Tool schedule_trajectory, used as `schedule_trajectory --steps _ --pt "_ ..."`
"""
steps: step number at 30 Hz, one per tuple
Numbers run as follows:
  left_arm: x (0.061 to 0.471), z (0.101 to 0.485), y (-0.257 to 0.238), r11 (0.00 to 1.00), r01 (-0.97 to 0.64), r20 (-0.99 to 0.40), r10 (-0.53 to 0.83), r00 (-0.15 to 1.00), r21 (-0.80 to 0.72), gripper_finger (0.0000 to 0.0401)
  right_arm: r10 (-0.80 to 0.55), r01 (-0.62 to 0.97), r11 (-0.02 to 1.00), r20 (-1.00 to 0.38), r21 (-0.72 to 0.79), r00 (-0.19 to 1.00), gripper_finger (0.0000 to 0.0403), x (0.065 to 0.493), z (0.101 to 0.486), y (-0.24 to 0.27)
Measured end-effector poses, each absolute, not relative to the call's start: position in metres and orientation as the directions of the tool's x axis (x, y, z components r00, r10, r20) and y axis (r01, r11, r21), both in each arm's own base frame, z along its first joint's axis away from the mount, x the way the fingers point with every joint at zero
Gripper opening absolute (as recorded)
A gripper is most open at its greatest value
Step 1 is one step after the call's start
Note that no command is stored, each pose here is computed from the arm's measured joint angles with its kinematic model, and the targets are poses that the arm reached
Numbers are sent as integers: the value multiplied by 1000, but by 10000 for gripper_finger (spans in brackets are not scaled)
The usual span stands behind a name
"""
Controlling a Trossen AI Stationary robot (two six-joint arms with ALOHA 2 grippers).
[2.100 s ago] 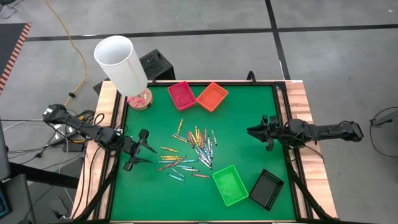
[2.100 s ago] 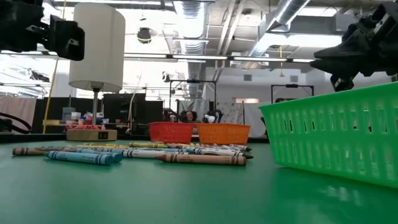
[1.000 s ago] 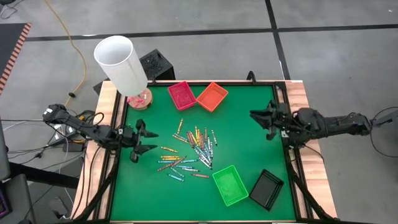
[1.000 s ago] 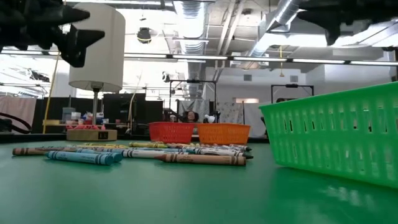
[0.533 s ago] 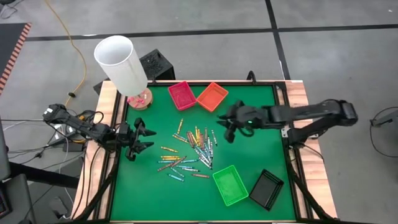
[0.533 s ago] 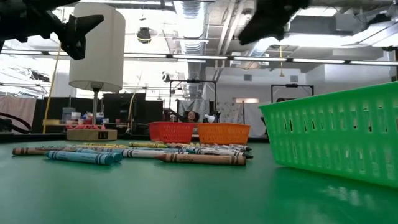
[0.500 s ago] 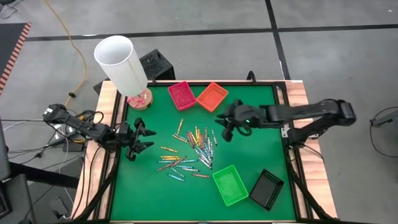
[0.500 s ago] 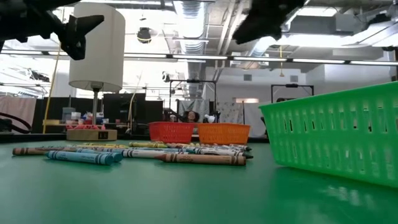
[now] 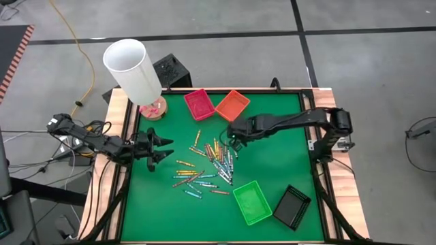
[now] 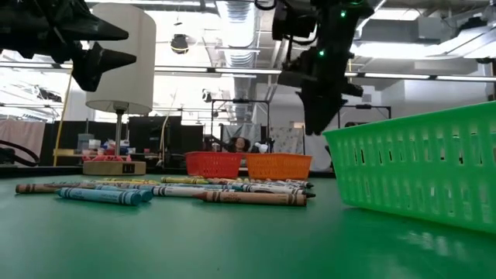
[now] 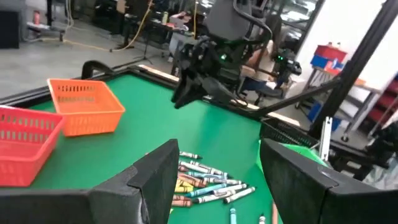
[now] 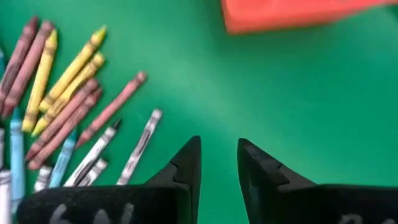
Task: Sort crayons
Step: Put the black crayon into the black bin
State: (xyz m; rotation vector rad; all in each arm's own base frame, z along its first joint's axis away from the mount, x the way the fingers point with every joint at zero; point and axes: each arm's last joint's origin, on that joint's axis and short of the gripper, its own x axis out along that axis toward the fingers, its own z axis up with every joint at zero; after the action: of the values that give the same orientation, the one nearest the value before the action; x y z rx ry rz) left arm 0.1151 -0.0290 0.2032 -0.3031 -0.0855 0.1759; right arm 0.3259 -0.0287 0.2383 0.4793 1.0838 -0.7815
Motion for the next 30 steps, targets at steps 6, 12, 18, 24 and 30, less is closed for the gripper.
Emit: schedule_trajectory --steps 6,12,18,24,30 --pt "115 204 -29 956 -166 66 187 980 -243 216 -238 724 690 -942 6 236 129 342 211 -15" --pt "113 205 -28 960 -167 69 187 980 -226 216 -230 683 730 -932 25 279 192 354 198 -5" --pt "113 201 -28 957 -167 31 179 983 -237 216 -237 699 715 -931 26 277 239 355 197 -8" --pt "113 200 -28 956 -167 25 178 984 -239 215 -244 710 704 -927 33 284 239 356 198 -11" --pt "113 200 -28 957 -168 25 178 984 -236 215 -244 712 702 -934 16 261 237 362 182 -10"
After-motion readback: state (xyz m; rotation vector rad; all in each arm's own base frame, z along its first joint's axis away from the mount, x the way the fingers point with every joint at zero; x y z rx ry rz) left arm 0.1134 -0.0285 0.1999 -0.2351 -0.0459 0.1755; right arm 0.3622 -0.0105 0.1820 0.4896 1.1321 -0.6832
